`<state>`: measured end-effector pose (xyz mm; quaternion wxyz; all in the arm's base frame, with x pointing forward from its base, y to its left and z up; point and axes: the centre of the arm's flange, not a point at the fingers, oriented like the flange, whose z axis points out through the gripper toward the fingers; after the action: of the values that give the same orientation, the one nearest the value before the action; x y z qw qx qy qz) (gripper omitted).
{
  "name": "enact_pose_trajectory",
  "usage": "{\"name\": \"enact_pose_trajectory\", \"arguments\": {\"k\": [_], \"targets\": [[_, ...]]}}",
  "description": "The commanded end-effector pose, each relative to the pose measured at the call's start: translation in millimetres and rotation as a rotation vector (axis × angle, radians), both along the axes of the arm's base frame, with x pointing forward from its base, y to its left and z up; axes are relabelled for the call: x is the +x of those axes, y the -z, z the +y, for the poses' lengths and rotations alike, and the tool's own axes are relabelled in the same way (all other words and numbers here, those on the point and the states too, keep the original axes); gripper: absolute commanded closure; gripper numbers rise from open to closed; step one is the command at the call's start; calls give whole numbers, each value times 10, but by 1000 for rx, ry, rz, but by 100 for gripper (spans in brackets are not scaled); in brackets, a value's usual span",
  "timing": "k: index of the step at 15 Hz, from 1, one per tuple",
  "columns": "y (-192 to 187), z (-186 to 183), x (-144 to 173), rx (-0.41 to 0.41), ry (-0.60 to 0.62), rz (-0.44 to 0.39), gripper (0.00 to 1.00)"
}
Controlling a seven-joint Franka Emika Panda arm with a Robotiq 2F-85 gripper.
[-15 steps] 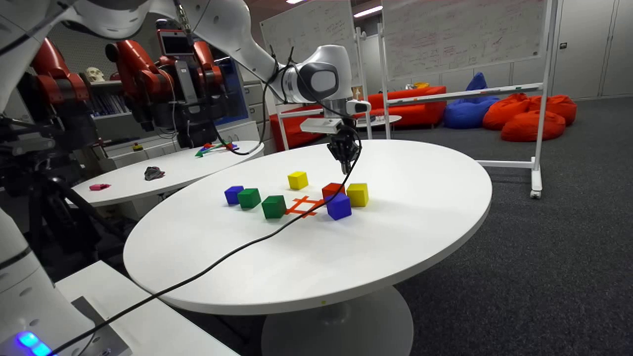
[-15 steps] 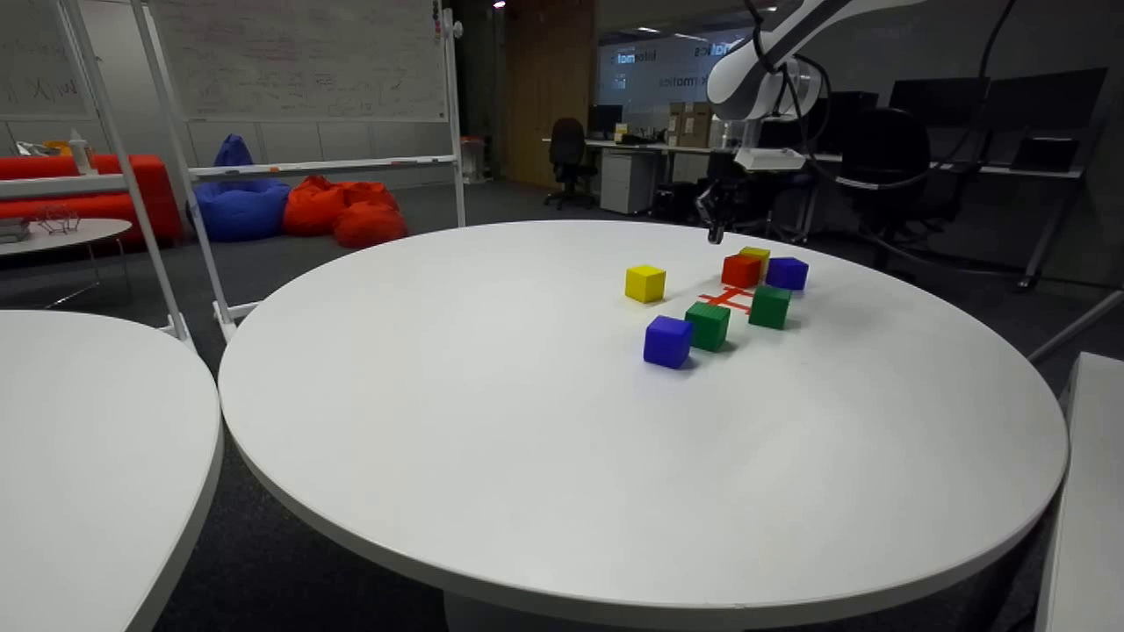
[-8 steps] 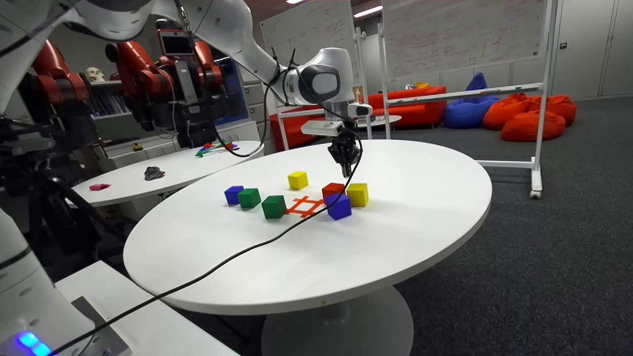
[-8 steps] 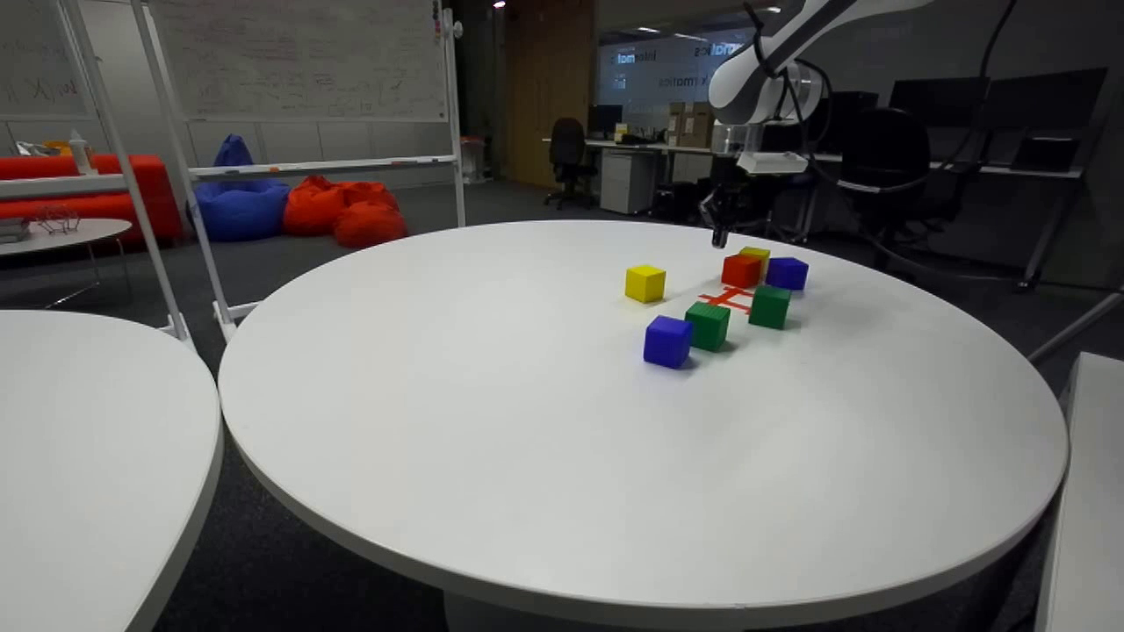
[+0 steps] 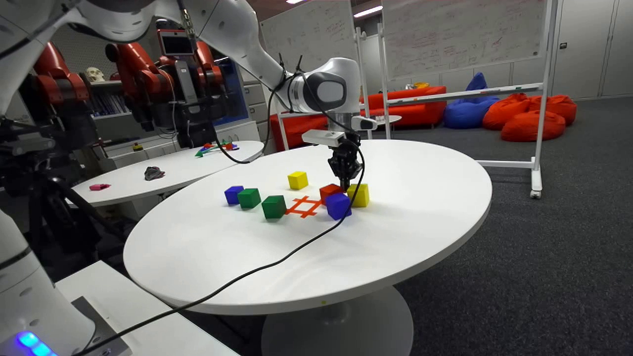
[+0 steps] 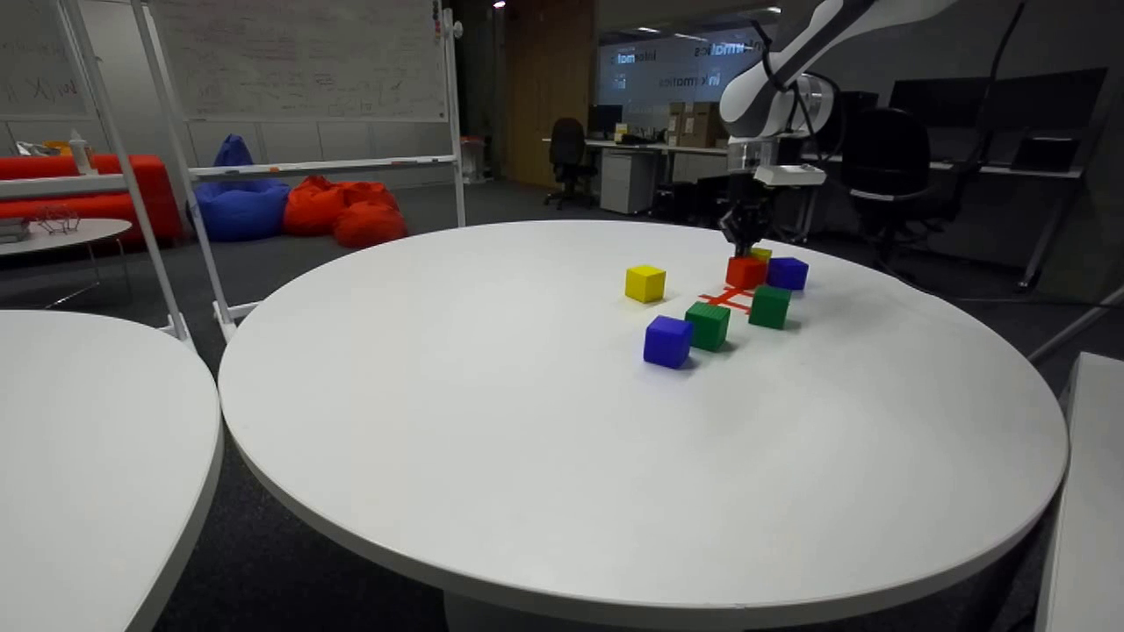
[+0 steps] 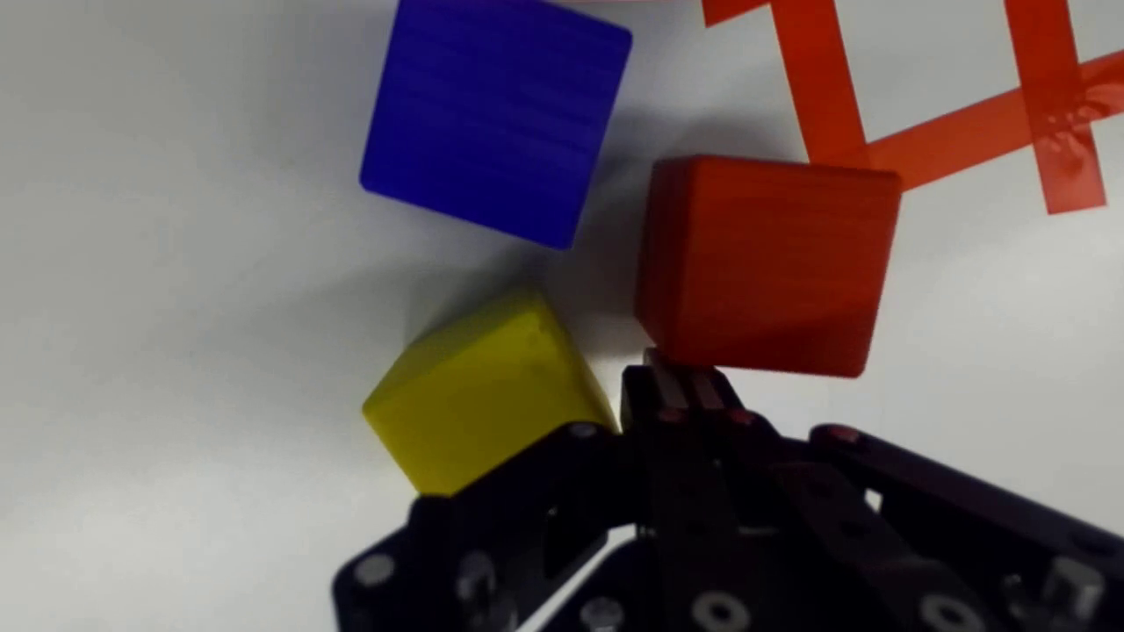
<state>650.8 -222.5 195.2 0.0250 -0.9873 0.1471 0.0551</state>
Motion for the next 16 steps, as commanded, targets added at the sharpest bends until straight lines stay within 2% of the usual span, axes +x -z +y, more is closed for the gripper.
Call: {"name": "enact_pose_trajectory", "arguments": {"k": [1,4,5,16], "targets": [[-25,0,-240,33,18,106,100],[4,13,-270,48,37,166,100],[109,12,-186,47,11,127,99],[116,12,-209,51,25,145,99]]}}
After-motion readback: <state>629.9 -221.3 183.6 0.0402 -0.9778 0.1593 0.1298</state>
